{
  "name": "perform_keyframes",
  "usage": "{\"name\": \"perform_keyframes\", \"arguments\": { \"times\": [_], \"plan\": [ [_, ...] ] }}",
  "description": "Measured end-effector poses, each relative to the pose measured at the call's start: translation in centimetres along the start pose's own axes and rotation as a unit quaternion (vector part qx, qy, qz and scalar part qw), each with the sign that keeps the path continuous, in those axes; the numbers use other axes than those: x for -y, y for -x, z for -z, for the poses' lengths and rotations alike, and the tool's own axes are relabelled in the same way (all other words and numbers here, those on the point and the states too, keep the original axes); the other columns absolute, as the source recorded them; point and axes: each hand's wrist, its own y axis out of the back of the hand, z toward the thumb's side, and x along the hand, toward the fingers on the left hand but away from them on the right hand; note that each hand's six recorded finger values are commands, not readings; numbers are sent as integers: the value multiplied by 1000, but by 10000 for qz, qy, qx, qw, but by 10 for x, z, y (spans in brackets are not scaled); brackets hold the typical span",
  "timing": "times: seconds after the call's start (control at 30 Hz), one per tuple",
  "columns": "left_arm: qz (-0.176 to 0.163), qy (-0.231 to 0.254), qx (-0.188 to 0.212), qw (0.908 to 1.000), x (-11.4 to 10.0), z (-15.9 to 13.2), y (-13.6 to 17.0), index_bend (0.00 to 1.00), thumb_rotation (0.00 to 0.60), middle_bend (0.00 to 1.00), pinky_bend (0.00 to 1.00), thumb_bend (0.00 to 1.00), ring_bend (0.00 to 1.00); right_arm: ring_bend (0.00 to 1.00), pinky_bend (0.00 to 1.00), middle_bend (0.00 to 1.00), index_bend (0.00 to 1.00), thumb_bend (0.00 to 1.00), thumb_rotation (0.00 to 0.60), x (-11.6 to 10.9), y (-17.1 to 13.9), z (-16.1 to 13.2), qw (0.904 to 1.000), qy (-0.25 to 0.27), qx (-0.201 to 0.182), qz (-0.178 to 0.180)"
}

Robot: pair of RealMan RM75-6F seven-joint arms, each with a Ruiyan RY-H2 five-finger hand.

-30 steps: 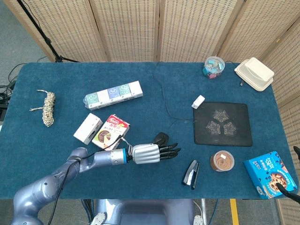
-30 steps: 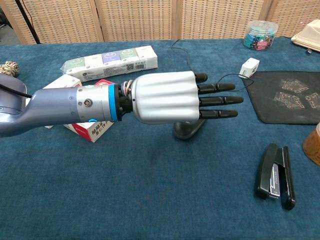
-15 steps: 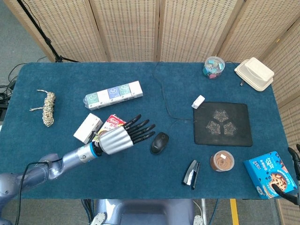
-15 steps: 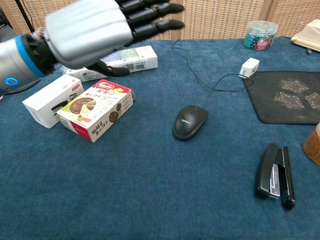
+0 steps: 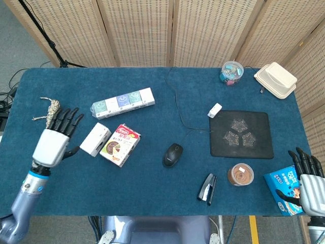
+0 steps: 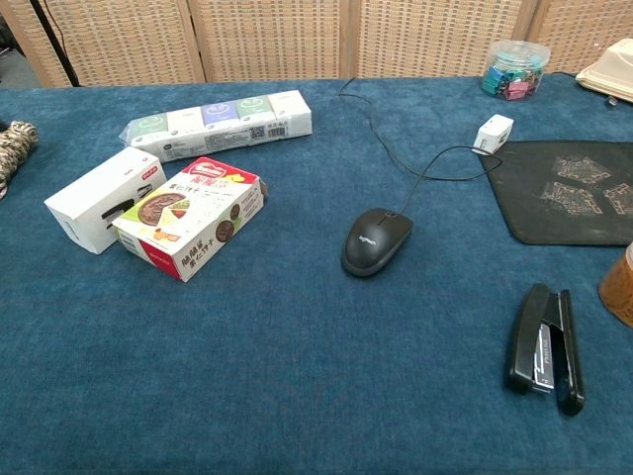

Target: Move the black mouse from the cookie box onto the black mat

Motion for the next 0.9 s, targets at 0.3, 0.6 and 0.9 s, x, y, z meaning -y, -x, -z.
{"name": "perform_keyframes", "arguments": {
  "times": [0.3,0.6,0.9],
  "plan": [
    [363,807,-1188,9890,-24,56,63,0,600,0,0,48,0,0,0,0,0,0,600,22,28,-66,9958,-109,-773,-487],
    [356,1240,-1375,9821,-40,75,83,0,600,0,0,49,0,0,0,0,0,0,600,58,41,-154,9653,-475,-2312,-1120],
    [332,1386,-1471,9788,-45,87,86,0,600,0,0,49,0,0,0,0,0,0,600,81,61,-216,9315,-904,-3341,-1116]
  ]
}}
